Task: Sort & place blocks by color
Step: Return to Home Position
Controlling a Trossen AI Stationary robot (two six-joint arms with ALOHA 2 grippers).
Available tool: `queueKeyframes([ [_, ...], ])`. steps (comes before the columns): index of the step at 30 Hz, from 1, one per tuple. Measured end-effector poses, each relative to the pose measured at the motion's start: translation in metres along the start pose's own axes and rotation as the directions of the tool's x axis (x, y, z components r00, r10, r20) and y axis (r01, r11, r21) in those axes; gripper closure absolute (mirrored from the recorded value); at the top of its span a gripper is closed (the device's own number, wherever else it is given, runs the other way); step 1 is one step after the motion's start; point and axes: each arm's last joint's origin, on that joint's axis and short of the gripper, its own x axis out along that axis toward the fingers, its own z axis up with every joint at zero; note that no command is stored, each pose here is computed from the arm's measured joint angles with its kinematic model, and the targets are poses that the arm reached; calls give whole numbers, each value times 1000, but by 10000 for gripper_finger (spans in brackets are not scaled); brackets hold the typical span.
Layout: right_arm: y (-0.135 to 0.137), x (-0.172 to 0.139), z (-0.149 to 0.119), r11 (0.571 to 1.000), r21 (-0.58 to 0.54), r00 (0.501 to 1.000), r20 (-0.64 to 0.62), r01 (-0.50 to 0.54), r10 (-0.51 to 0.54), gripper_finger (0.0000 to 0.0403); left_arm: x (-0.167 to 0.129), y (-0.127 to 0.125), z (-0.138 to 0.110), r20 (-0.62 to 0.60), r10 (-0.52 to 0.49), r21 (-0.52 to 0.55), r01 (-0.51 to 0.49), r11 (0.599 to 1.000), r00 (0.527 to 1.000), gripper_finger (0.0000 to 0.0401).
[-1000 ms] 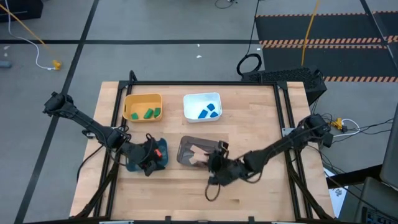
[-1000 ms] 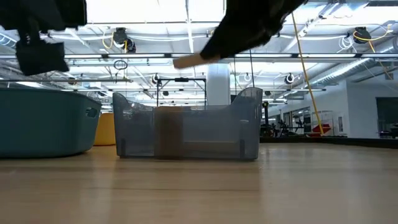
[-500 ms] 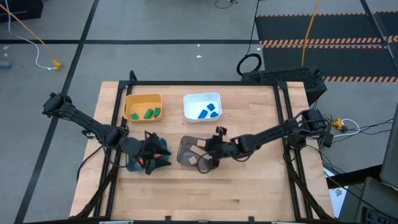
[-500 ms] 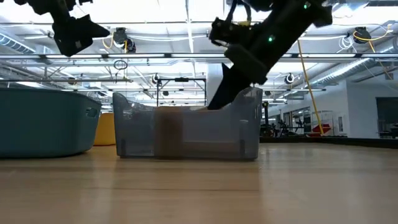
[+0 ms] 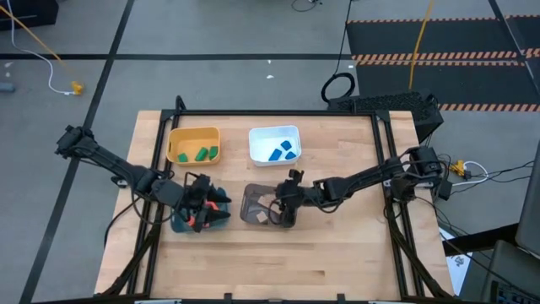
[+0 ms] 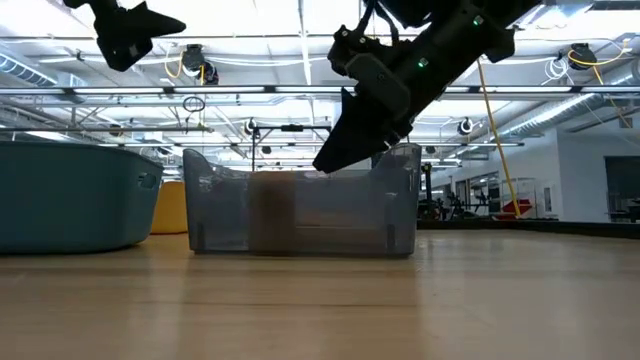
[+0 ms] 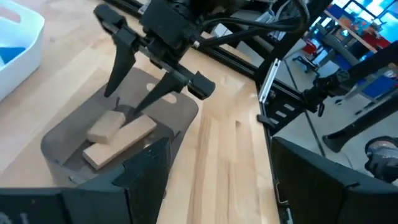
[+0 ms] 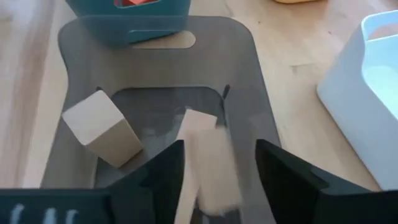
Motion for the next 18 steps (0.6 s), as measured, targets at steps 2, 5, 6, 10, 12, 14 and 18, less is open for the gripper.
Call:
queueKeyframes([
  [2,-2,1,1,1000,6,1000,-5,-20,20,192,-1,0,1,3,-2,23,2,1000,1000,127],
  [5,-4,-2,2,1000,8,999,-9,-30,31,166,-1,0,0,-1,1,70,-1,998,1000,128],
  [6,-4,-5,4,999,3,999,-6,-31,31,159,-1,0,0,-3,3,91,-2,996,1000,127],
  [10,-9,-35,22,999,-6,997,65,-47,48,148,-1,0,0,3,-2,127,2,992,1000,127],
  [12,-12,-53,30,998,-22,993,107,-55,57,148,-2,0,1,7,-5,131,4,991,1000,128],
  [14,-16,-71,36,997,-42,988,139,-59,64,149,-4,0,2,12,-9,166,7,986,1000,127],
  [18,-26,-100,33,996,-53,976,204,-65,75,149,-13,0,8,59,-10,269,-7,963,998,127],
])
